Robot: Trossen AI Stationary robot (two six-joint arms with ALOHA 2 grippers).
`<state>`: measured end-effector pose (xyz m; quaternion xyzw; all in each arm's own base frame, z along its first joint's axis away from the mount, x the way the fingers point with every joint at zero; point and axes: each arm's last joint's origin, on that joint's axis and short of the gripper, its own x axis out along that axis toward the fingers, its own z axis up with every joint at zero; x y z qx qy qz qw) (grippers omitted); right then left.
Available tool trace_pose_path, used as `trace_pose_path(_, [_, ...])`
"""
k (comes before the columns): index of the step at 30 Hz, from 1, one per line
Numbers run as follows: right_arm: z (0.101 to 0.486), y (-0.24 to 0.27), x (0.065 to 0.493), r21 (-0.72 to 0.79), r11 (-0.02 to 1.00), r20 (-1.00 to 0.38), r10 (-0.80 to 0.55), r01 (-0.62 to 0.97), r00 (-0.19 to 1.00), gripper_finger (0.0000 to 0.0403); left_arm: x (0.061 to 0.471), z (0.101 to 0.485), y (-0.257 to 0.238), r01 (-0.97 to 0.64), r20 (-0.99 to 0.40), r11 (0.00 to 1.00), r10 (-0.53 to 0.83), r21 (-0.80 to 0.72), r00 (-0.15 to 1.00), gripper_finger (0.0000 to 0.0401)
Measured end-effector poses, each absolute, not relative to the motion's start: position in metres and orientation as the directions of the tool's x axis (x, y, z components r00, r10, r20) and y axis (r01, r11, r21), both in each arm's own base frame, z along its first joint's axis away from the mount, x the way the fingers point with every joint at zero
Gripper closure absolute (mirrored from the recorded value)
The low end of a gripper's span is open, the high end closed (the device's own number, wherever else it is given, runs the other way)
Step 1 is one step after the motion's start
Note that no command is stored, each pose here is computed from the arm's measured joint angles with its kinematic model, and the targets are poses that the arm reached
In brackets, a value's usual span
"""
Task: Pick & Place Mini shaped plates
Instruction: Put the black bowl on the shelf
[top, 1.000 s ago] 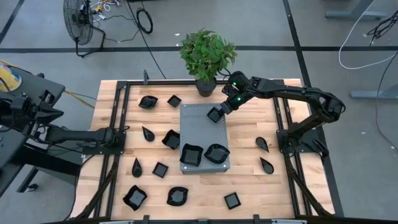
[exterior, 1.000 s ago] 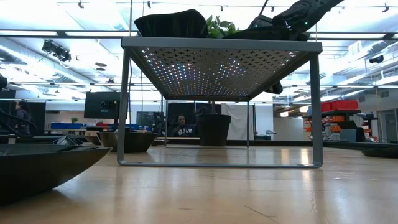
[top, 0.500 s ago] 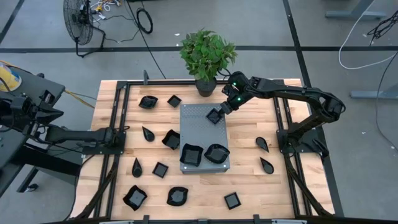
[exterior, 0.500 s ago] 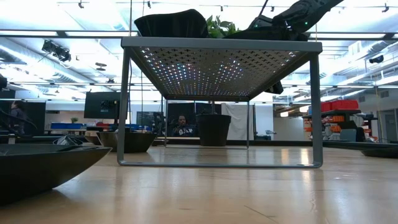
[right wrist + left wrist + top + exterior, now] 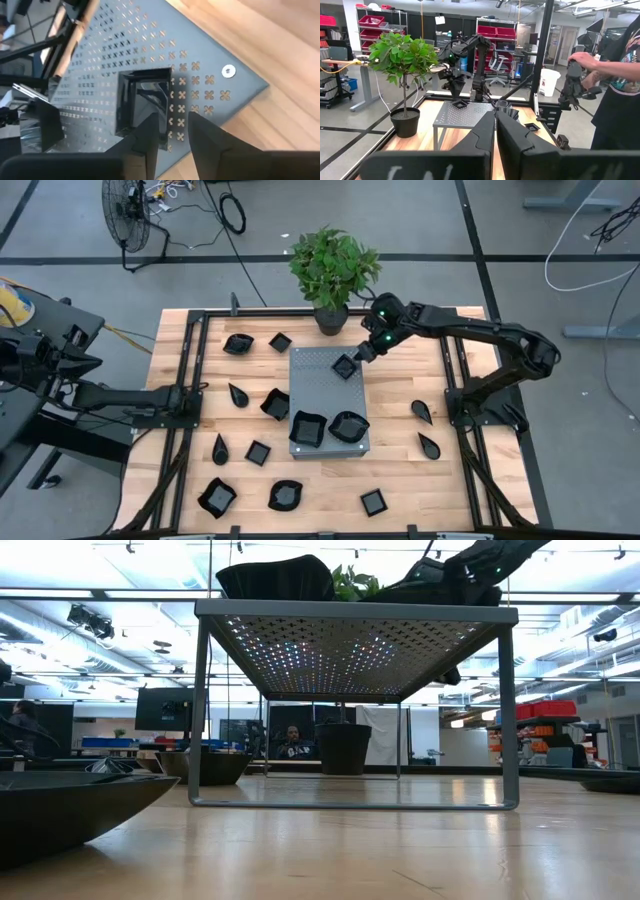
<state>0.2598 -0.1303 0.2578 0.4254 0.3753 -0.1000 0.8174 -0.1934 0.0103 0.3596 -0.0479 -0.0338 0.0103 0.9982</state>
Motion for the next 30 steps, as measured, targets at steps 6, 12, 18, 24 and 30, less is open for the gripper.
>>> trace_pose_path(6, [0.28, -0.122, 0.241, 0.608, 0.655, -0.68, 0.136, 0.449, 0.721, 0.0284, -0.193, 0.359, 0.01, -0.018, 0.066, 0.995, 0.024, -0.097, 0.998, 0.0378])
trace_pose_path(12, [0.297, -0.105, 0.212, 0.551, 0.695, -0.72, 0.117, 0.461, 0.685, 0.0275, -0.193, 0.36, 0.01, -0.017, 0.067, 0.995, 0.024, -0.096, 0.997, 0.0378])
trace_pose_path(18, [0.306, -0.088, 0.193, 0.466, 0.721, -0.777, 0.055, 0.514, 0.627, 0.0275, -0.193, 0.359, 0.01, -0.017, 0.066, 0.995, 0.024, -0.097, 0.998, 0.0378])
trace_pose_path(24, [0.308, -0.075, 0.185, 0.443, 0.736, -0.806, 0.078, 0.511, 0.587, 0.0275, -0.193, 0.36, 0.01, -0.017, 0.066, 0.995, 0.024, -0.096, 0.998, 0.0378])
trace_pose_path(30, [0.285, -0.063, 0.18, 0.445, 0.72, -0.84, 0.128, 0.532, 0.528, 0.0275, -0.193, 0.36, 0.01, -0.018, 0.066, 0.995, 0.024, -0.097, 0.997, 0.0378])
